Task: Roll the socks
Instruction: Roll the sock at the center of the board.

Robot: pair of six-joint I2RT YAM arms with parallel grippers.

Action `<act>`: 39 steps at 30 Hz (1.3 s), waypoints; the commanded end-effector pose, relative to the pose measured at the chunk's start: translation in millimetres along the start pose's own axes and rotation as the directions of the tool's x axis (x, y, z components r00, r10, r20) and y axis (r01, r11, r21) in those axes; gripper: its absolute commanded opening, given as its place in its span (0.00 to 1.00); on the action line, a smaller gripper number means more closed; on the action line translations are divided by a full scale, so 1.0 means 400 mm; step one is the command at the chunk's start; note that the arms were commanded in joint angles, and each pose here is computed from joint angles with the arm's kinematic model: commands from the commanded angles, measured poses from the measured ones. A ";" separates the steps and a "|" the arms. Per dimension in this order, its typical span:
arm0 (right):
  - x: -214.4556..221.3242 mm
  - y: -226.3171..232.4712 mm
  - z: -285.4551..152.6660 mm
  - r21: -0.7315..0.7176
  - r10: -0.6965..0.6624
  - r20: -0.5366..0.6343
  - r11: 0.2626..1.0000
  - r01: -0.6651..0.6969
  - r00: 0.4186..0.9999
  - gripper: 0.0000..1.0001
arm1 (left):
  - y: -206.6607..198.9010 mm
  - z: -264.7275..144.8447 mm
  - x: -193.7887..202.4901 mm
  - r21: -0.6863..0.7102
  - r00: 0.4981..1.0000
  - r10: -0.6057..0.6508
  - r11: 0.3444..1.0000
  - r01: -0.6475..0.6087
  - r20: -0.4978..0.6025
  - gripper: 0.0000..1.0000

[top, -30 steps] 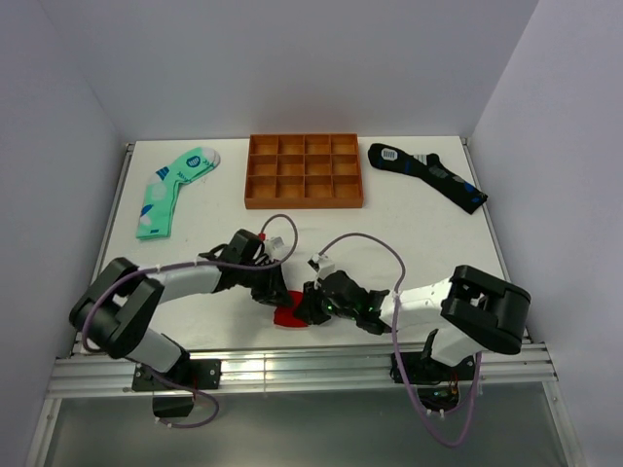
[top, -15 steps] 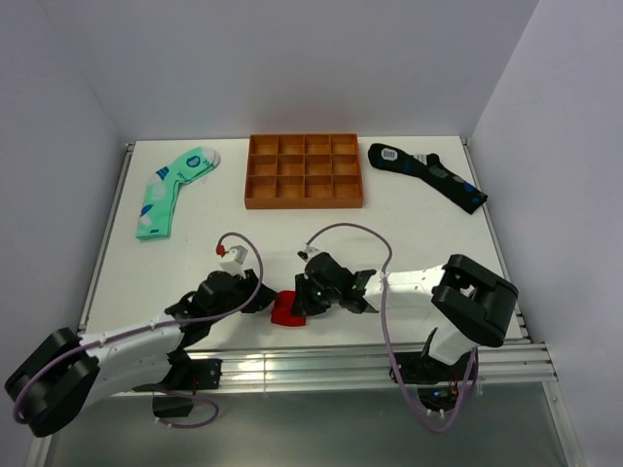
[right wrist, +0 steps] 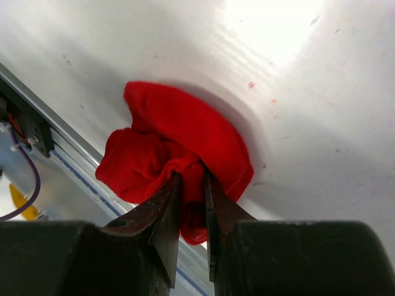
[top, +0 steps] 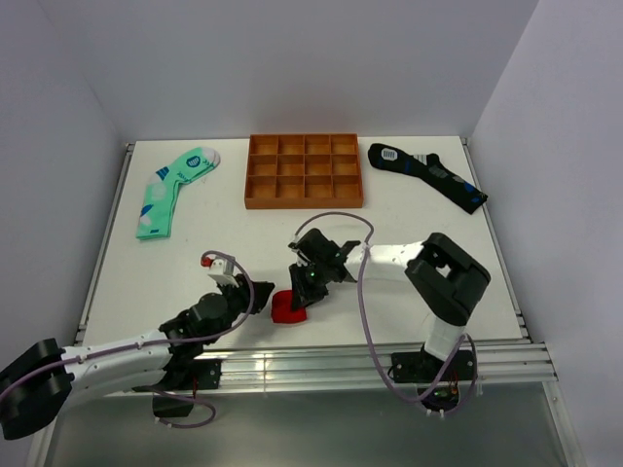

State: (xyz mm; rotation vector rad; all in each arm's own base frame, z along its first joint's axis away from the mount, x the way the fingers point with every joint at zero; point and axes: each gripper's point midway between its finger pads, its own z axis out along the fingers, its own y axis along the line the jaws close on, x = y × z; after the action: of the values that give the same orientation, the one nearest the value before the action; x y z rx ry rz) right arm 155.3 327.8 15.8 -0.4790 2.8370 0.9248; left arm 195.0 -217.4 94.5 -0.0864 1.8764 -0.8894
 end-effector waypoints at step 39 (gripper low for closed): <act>0.002 -0.261 -0.088 0.388 0.079 -0.505 0.910 0.145 0.859 0.15 | -0.091 -0.037 0.191 0.158 0.949 0.314 0.938 -0.310 0.002 0.54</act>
State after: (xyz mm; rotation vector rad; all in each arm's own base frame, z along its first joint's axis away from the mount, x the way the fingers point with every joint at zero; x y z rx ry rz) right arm 173.1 259.3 15.9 -0.7440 3.3783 0.4786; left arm 142.1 -273.8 56.7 0.2676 1.8292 -0.7911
